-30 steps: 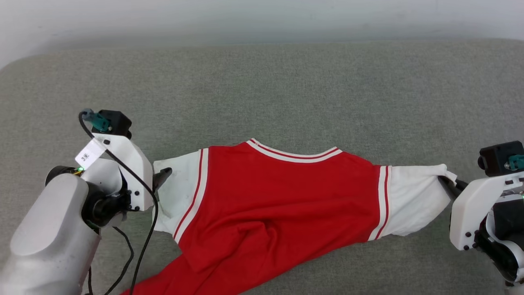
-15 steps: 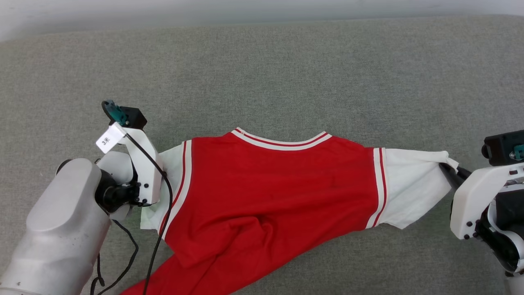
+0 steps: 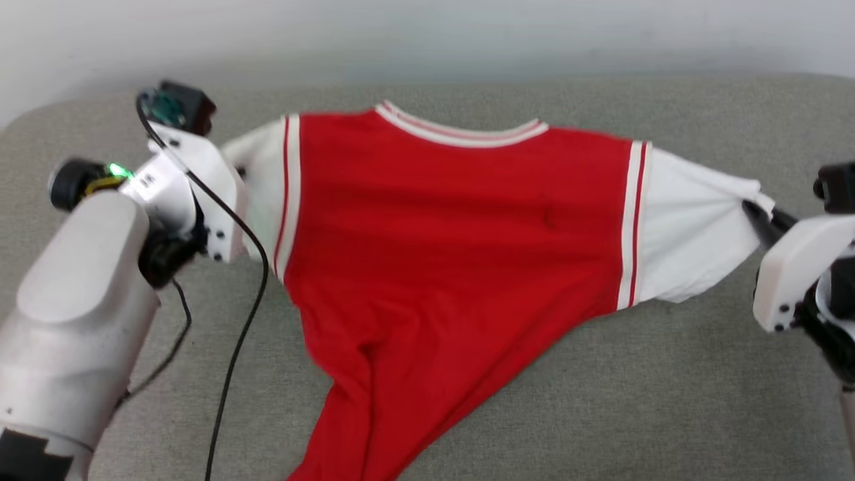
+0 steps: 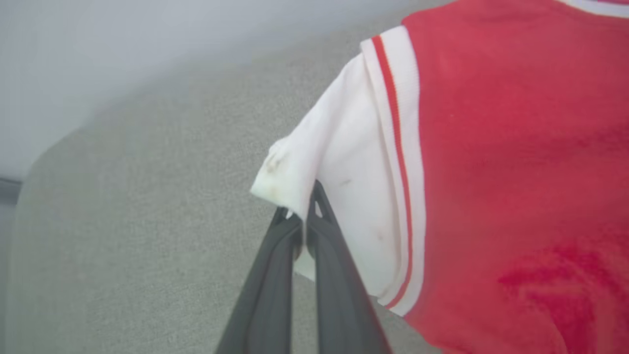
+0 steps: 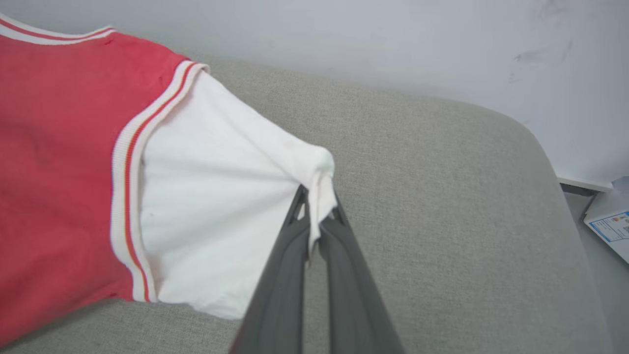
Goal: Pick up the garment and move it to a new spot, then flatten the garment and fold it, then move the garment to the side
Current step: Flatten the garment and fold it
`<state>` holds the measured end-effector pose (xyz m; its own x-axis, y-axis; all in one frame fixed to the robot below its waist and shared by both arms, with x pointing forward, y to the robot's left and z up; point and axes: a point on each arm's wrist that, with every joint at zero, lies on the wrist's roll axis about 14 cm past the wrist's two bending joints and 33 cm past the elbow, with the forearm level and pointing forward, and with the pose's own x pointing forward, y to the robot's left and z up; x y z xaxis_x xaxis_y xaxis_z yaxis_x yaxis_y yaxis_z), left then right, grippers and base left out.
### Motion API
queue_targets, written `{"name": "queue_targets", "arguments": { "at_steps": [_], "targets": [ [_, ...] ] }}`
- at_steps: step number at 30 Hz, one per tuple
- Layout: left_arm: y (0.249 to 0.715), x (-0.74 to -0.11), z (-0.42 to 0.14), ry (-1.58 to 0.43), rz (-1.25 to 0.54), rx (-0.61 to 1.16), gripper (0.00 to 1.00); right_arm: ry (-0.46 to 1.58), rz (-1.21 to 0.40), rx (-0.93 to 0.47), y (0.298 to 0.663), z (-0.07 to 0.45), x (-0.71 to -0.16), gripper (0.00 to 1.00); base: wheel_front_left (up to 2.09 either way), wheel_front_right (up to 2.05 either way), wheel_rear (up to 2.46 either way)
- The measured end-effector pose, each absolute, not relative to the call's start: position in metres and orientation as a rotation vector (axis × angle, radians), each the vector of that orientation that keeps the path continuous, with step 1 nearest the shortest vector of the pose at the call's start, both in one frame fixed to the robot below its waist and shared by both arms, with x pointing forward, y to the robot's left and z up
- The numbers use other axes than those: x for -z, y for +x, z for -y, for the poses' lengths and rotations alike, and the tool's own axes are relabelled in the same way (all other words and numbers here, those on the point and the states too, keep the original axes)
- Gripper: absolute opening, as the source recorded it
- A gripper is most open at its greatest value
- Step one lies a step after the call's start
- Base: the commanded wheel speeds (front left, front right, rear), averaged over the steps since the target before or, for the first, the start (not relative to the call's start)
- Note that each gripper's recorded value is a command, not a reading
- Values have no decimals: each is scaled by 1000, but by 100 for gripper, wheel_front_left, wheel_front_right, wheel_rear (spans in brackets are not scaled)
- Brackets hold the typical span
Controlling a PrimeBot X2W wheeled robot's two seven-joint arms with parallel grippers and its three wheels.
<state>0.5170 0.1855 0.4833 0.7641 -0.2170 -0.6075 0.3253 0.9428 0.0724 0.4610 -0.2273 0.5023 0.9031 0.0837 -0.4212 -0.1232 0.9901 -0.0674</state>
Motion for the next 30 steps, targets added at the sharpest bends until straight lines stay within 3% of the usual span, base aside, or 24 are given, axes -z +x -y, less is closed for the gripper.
{"name": "queue_targets", "arguments": {
  "at_steps": [9, 17, 25, 30],
  "targets": [
    [577, -611, -192, 203, -175, 199, 0, -149, -209, -115, 532, 222, -588, 0, 0, 0, 0],
    [626, -694, -194, 205, 125, 147, 0, -187, 23, -94, 601, 219, -673, 0, 0, 0, 0],
    [662, -742, -202, 232, 330, 113, 0, -232, 208, -66, 651, 215, -736, 0, 0, 0, 0],
    [680, -742, -200, 234, 402, 129, 0, -251, 259, -68, 675, 210, -745, 0, 0, 0, 0]
  ]
}}
